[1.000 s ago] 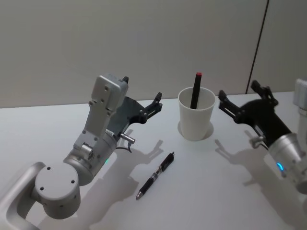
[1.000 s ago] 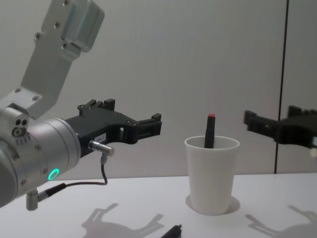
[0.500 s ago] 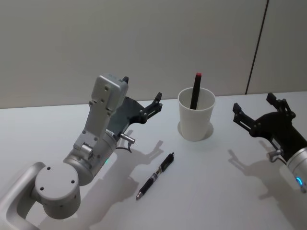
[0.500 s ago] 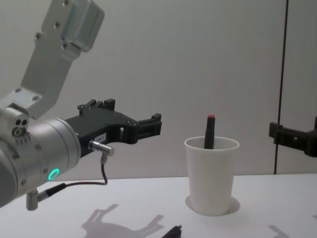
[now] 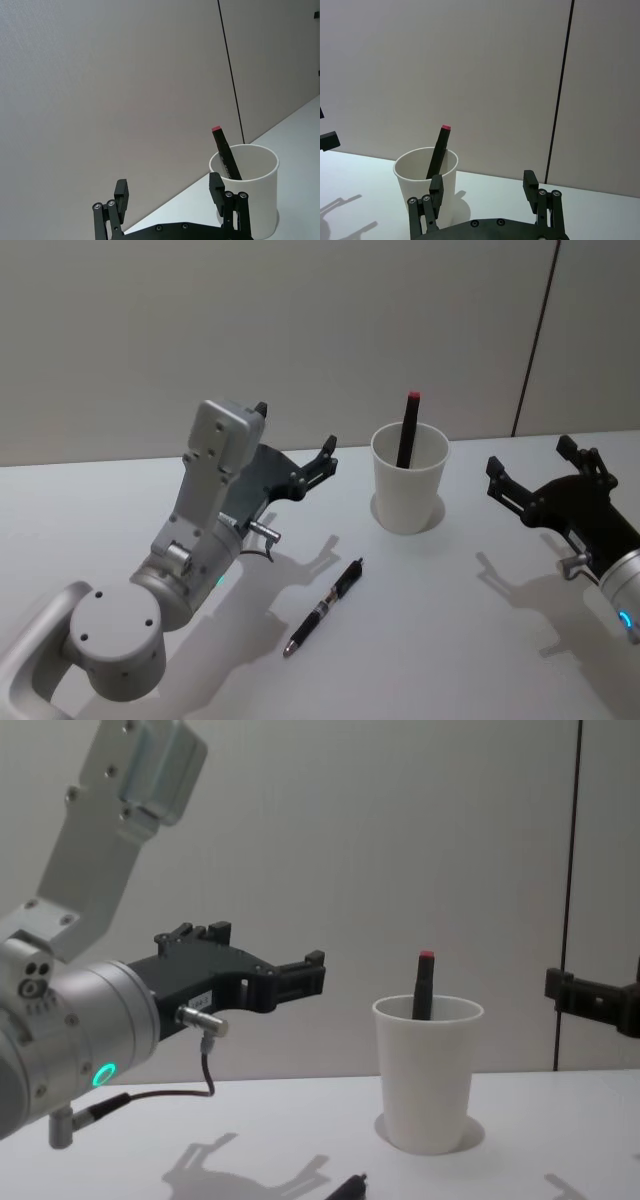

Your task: Place the pen into the pen holder.

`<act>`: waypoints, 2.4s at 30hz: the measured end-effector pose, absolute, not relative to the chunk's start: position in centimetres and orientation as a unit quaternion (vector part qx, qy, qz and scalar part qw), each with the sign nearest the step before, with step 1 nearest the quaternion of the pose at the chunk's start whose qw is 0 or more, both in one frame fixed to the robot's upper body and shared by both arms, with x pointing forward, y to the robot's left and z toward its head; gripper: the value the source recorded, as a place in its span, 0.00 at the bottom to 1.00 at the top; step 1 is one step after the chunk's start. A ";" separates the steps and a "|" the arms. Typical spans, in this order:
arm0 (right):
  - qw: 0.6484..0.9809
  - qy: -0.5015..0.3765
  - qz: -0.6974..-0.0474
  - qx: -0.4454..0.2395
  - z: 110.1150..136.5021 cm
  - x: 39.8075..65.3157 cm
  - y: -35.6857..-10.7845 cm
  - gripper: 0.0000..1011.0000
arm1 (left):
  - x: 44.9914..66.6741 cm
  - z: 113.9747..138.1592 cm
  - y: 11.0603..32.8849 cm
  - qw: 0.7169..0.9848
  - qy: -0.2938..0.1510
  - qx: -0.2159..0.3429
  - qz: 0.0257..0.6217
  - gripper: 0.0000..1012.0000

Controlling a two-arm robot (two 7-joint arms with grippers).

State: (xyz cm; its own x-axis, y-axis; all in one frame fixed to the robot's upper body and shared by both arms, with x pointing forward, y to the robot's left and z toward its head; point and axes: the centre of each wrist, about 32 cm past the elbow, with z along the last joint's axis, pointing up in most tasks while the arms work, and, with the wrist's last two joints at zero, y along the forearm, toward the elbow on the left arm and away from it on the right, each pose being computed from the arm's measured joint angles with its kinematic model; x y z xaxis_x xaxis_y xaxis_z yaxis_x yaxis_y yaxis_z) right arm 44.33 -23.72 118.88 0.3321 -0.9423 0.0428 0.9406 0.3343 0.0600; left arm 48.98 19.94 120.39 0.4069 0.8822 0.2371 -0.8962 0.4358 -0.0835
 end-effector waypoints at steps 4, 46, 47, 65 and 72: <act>0.816 -0.035 -0.577 0.012 118.9 44.3 -23.7 0.99 | 48.5 120.4 20.2 0.842 -0.115 0.025 0.526 0.99; 0.816 -0.035 -0.577 0.012 118.9 44.3 -23.7 0.99 | 43.8 122.1 24.3 0.909 -0.001 0.112 0.402 0.99; 0.816 -0.035 -0.577 0.012 118.9 44.3 -23.7 0.99 | 43.8 122.2 24.2 0.909 0.004 0.117 0.400 0.99; 0.816 -0.035 -0.577 0.012 118.9 44.3 -23.7 0.99 | 43.5 121.9 22.9 0.902 0.050 0.181 0.389 0.99; 0.816 -0.035 -0.577 0.012 118.9 44.3 -23.7 0.99 | 43.4 121.6 22.4 0.894 0.060 0.197 0.398 0.99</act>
